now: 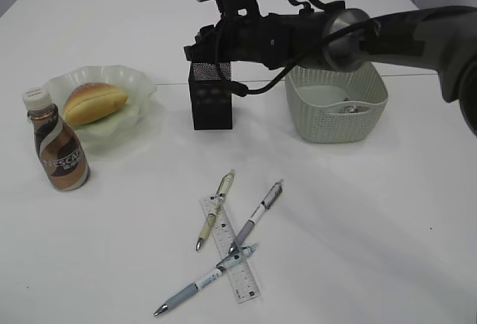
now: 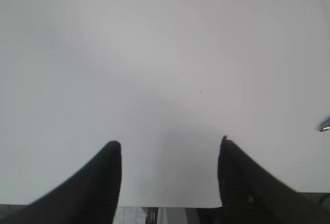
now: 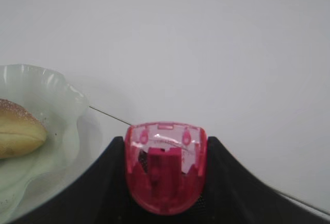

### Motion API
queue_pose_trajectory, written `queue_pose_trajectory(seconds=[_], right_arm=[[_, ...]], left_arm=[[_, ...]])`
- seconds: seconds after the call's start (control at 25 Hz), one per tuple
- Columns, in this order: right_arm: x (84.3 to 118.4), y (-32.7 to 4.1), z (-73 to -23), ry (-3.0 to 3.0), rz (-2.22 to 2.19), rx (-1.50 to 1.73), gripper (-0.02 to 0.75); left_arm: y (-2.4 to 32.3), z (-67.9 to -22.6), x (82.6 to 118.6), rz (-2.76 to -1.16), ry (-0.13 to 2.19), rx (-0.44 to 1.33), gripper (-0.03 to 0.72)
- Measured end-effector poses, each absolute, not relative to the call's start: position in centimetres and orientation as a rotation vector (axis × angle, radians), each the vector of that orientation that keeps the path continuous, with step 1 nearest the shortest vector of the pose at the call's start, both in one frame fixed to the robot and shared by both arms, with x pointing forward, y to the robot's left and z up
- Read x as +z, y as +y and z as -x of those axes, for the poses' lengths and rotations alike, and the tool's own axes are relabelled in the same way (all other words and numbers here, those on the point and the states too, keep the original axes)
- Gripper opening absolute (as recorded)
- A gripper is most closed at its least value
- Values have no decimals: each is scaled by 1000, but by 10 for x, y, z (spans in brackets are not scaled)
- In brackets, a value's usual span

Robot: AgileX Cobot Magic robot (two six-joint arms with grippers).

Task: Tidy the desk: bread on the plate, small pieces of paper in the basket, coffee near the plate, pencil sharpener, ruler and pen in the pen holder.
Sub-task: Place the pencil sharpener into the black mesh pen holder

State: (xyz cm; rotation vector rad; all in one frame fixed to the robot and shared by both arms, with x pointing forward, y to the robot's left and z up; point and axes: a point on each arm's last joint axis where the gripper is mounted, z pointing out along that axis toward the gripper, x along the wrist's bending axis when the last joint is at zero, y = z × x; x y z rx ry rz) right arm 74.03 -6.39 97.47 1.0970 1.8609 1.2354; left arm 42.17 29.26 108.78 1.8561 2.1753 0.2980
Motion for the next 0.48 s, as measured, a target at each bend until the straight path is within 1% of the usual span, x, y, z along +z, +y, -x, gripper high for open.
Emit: queue_pose_trajectory(seconds=[0.2, 0.4, 0.48], right_arm=[[960, -63, -742, 1880, -1109, 1217, 306], [957, -63, -742, 1884, -1111, 1214, 307], [957, -63, -742, 1884, -1111, 1214, 319]], left_arm=[[293, -422, 1088, -1856, 2175, 298, 434], [293, -422, 1088, -1856, 2175, 298, 434], [293, -422, 1088, -1855, 2174, 300, 434]])
